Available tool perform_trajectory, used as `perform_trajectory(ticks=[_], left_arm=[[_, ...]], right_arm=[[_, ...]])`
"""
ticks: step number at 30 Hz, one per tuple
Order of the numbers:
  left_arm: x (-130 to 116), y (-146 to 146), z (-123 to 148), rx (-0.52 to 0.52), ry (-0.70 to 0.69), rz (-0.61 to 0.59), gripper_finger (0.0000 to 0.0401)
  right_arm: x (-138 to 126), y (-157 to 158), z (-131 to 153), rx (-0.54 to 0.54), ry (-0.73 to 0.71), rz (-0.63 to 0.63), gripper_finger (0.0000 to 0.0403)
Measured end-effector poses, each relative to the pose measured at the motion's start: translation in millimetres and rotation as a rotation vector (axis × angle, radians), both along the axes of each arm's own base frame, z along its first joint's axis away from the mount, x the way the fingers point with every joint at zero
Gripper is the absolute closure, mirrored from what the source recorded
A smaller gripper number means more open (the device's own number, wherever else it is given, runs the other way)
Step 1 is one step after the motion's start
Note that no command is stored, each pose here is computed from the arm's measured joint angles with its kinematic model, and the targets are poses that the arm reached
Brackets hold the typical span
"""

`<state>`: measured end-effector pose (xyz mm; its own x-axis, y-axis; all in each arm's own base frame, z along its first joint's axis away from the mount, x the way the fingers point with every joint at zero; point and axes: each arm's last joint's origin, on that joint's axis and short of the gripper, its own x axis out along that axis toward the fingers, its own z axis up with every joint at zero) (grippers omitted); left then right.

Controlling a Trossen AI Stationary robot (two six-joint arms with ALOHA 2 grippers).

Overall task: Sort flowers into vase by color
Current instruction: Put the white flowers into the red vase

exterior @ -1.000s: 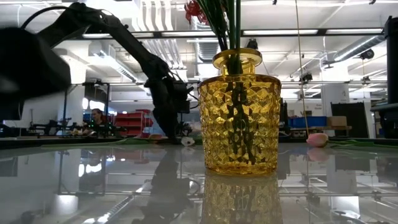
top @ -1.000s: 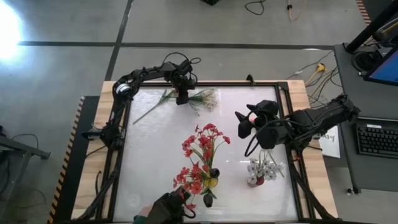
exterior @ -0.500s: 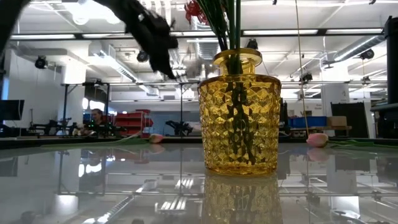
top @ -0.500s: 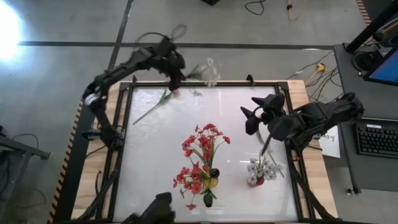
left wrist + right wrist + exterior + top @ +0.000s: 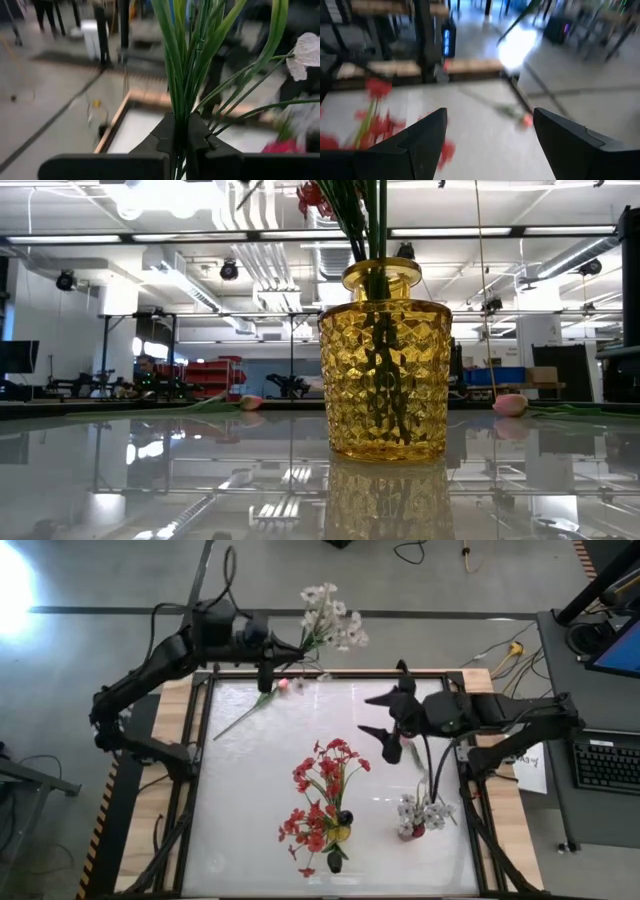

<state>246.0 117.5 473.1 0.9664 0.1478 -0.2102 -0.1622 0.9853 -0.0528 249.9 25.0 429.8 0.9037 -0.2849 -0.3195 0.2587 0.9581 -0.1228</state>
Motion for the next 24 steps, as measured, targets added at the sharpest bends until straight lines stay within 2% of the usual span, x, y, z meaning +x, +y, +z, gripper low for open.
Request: perform_trajectory(ticks=[5,9,12,18,24], left_arm=[[14,-47,19,0.006,-0.162,0.048,0.0401],[37,-77,16,0.026,-0.203,0.118,0.0401],[56,-95,12,0.031,-0.244,0.126,0.0401],[83,-108,6,0.055,-0.328,0.096,0.0401],[96,-111,-4,0.041,-0.304,-0.038,0.0401]], right_arm=[[10,-3,20,-0.053,-0.212,0.036,0.0117],[17,-2,32,-0.069,-0.356,0.077,0.0122],[17,-1,37,-0.048,-0.41,0.075,0.0124],[16,-2,43,-0.049,-0.47,0.082,0.012],[11,-2,50,-0.042,-0.529,0.114,0.0119]])
